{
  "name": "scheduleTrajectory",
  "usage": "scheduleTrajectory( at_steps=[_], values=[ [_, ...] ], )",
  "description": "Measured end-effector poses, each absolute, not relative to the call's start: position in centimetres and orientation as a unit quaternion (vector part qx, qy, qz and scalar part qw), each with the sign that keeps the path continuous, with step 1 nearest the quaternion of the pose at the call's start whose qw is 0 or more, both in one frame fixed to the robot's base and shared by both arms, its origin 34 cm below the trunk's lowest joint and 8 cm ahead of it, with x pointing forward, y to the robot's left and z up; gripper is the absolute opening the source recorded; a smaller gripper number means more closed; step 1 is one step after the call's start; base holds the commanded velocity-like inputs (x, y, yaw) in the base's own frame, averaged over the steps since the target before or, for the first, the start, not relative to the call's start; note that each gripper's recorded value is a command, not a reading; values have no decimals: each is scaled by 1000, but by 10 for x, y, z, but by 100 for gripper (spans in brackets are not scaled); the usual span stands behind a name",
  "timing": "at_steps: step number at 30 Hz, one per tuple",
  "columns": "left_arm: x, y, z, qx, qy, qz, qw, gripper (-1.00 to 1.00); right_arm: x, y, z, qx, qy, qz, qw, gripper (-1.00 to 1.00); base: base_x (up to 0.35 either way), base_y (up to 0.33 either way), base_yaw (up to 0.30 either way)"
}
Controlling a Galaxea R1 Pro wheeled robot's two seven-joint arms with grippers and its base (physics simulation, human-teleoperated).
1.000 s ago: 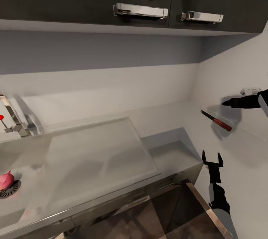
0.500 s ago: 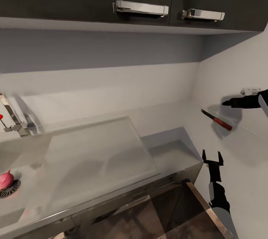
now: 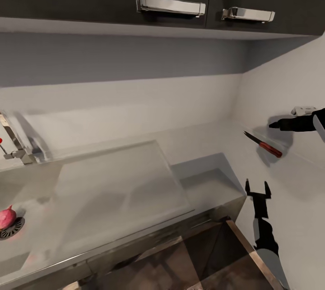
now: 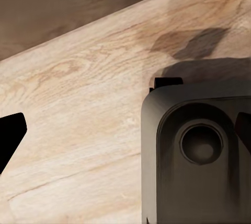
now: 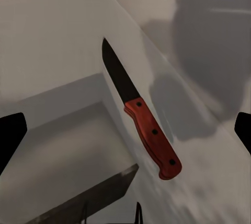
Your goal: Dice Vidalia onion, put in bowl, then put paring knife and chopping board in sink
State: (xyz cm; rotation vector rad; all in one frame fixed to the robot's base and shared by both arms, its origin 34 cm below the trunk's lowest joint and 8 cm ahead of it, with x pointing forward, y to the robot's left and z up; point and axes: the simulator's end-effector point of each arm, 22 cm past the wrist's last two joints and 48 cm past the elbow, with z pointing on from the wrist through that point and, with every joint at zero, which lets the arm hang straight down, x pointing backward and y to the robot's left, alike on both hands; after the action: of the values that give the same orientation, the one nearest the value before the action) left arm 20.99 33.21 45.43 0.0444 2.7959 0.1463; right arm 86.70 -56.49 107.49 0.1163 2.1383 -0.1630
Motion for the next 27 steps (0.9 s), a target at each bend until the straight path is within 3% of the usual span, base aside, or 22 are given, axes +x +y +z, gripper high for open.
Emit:
scheduleTrajectory(
  at_steps=[27],
  values=[
    [197, 332, 452, 16, 987, 51, 152, 100, 876, -565, 1049, 47, 883, -66, 462, 100, 0, 0, 0]
  ],
)
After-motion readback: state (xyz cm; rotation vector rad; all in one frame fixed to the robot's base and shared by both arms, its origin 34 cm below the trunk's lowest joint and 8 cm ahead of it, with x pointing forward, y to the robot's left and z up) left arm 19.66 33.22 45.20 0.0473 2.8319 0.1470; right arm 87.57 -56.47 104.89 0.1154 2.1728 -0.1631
